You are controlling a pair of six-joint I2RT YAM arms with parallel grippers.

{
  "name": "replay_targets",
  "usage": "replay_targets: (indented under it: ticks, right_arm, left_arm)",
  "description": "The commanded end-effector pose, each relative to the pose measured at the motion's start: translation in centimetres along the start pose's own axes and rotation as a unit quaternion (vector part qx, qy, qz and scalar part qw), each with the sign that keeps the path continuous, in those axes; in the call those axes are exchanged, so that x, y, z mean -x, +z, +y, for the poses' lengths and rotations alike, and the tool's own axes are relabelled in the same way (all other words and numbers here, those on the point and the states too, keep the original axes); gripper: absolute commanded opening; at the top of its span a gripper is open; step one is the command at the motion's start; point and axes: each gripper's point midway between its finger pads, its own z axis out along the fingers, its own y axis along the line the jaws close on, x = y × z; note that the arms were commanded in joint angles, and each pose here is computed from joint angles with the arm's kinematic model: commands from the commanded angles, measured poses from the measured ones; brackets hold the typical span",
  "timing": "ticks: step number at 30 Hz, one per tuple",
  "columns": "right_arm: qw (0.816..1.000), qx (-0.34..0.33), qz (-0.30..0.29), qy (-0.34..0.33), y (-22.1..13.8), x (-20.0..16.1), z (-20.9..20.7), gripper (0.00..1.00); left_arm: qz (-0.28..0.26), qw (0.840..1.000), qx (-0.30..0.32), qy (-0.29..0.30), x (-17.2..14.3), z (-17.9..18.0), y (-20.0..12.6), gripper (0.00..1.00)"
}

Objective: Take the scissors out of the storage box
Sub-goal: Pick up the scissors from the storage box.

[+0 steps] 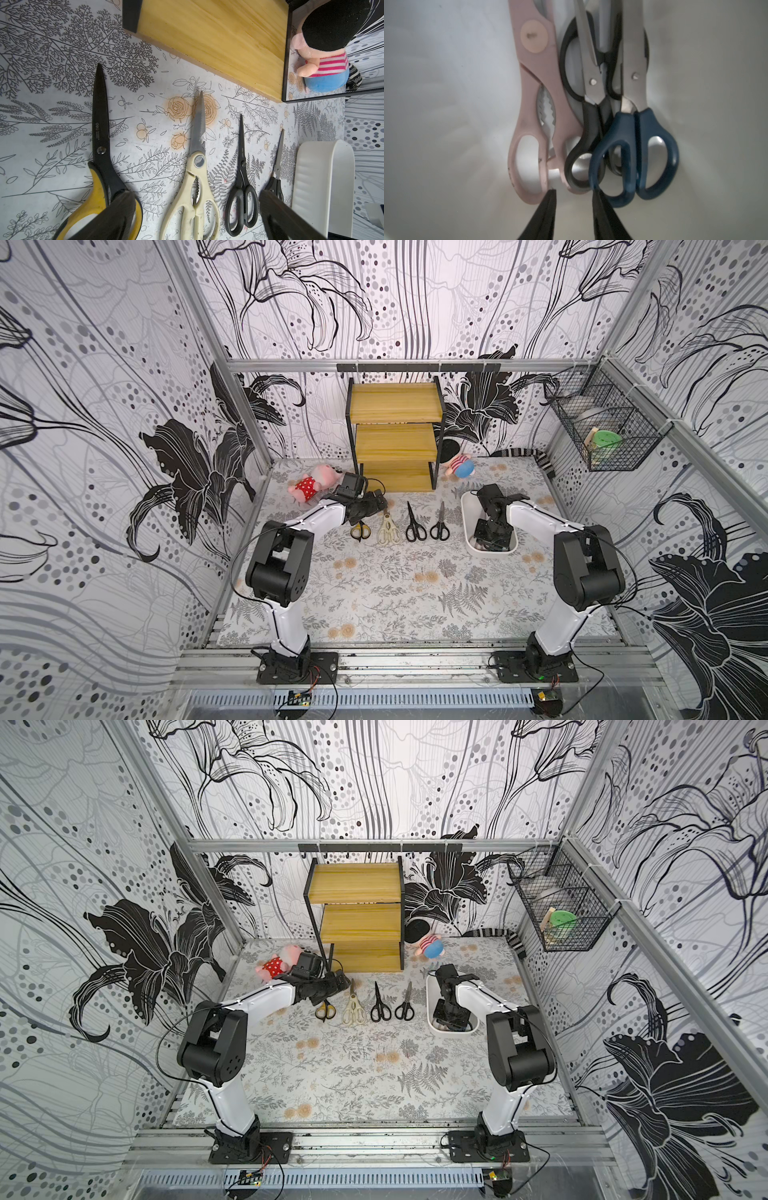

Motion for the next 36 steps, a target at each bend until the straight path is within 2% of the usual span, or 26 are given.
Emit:
replay_targets:
  ticks: [1, 6, 16, 25, 36]
  right_arm:
    - [1.0, 0.002, 0.002, 0.006, 1.8, 0.2, -0.1, 0.34]
    - [1.0, 0.0, -0.011, 0.016, 3.0, 0.9, -0.5, 0.29]
    - [0.999, -0.001, -0.046, 0.003, 1.6, 3.5, -0.6, 0.0]
    - [0.996, 0.029, -0.084, -0.005, -0.8, 6.4, 1.2, 0.0]
    - [0.996, 0.051, -0.067, 0.006, 1.2, 7.4, 3.1, 0.0]
  left_arm:
    - [-0.02, 1.0, -0.015, 0.019, 0.7, -1.1, -1.1, 0.98]
    - [-0.02, 1.0, -0.016, 0.016, 1.0, -1.3, -0.9, 0.98]
    - [-0.018, 1.0, -0.018, 0.01, 1.2, -1.4, -0.5, 0.98]
    - [-0.017, 1.0, -0.017, 0.009, 0.9, -1.2, -0.4, 0.98]
    - [-0.015, 1.0, -0.012, 0.014, 0.7, -1.0, -0.4, 0.98]
